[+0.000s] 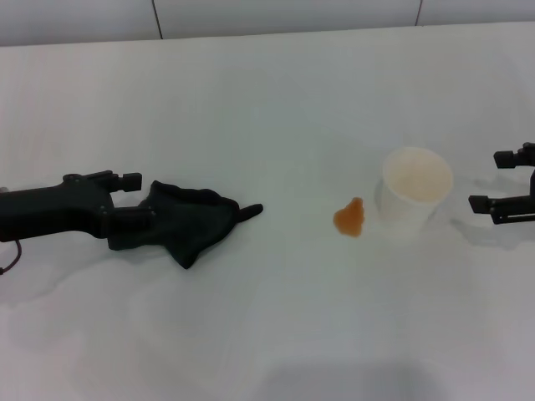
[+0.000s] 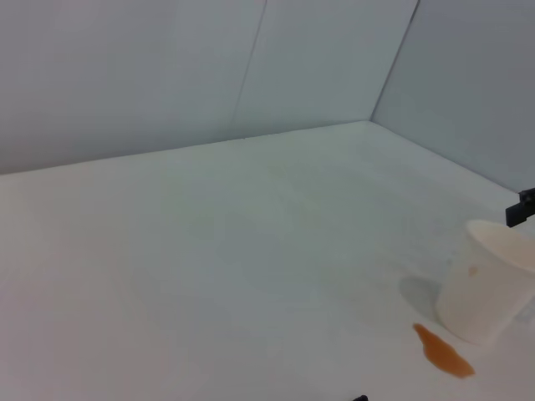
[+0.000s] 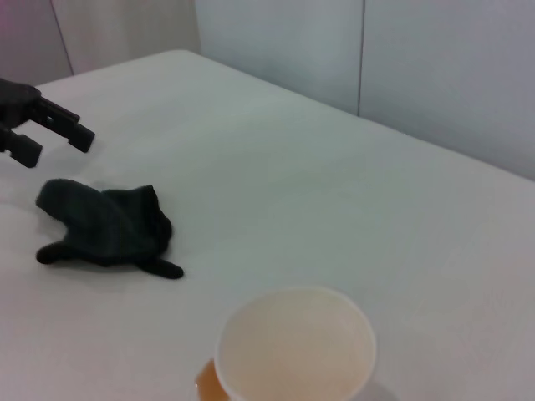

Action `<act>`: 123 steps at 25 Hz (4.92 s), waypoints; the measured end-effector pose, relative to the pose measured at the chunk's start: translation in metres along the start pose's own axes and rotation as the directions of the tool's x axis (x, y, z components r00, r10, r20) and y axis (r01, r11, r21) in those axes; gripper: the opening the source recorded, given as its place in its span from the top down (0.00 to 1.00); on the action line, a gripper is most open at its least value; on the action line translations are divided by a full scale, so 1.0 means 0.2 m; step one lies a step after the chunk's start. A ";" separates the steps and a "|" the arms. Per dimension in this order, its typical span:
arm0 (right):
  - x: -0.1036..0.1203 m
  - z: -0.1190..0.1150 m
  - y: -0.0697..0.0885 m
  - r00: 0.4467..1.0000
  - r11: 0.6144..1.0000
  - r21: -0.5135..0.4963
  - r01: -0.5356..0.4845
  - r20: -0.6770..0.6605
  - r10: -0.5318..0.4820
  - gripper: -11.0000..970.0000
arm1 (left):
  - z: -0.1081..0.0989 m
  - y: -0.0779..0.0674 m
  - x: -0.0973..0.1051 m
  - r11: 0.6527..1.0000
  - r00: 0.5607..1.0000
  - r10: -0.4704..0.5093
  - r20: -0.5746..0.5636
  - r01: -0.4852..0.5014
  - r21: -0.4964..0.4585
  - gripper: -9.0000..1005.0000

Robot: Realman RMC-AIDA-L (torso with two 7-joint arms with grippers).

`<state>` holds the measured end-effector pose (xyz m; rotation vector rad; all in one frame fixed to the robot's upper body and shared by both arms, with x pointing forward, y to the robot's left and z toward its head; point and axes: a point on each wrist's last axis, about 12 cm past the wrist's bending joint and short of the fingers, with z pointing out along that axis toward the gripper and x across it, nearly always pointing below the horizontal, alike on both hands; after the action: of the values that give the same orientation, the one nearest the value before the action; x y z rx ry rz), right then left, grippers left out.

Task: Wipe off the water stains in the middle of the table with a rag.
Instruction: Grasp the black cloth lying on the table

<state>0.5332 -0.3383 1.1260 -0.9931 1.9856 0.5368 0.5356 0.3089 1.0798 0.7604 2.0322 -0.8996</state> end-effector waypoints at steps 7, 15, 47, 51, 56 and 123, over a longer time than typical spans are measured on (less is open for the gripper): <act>-0.08 -0.04 0.04 0.997 0.996 -0.062 0.068 0.036 -0.066 0.10 | 0.01 0.00 -0.02 1.000 1.000 0.009 0.001 -0.009 0.002 0.14; -0.20 -0.03 0.11 0.984 0.976 -0.140 0.164 0.089 -0.153 0.10 | 0.01 0.01 -0.03 1.000 1.000 0.010 0.001 -0.010 -0.003 0.14; -0.25 0.08 0.15 0.971 0.953 -0.191 0.235 0.083 -0.223 0.10 | -0.05 -0.01 -0.12 0.999 1.000 -0.016 -0.019 0.017 0.042 0.15; -0.25 0.08 0.15 0.971 0.954 -0.187 0.236 0.084 -0.224 0.10 | -0.10 -0.02 -0.22 0.999 0.997 -0.036 -0.073 0.039 0.030 0.15; -0.26 0.10 0.15 0.968 0.951 -0.186 0.246 0.085 -0.234 0.10 | -0.11 -0.04 -0.39 0.999 0.974 -0.048 -0.222 0.047 -0.007 0.15; -0.26 0.22 0.17 0.974 0.954 -0.199 0.225 0.053 -0.219 0.10 | 0.58 -0.25 -0.57 0.880 0.567 0.178 -0.804 -0.457 -0.127 0.89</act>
<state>0.5444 -0.2649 1.1458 -1.3091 1.7879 0.6347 0.6047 0.1653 1.1381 1.4533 2.5392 0.0609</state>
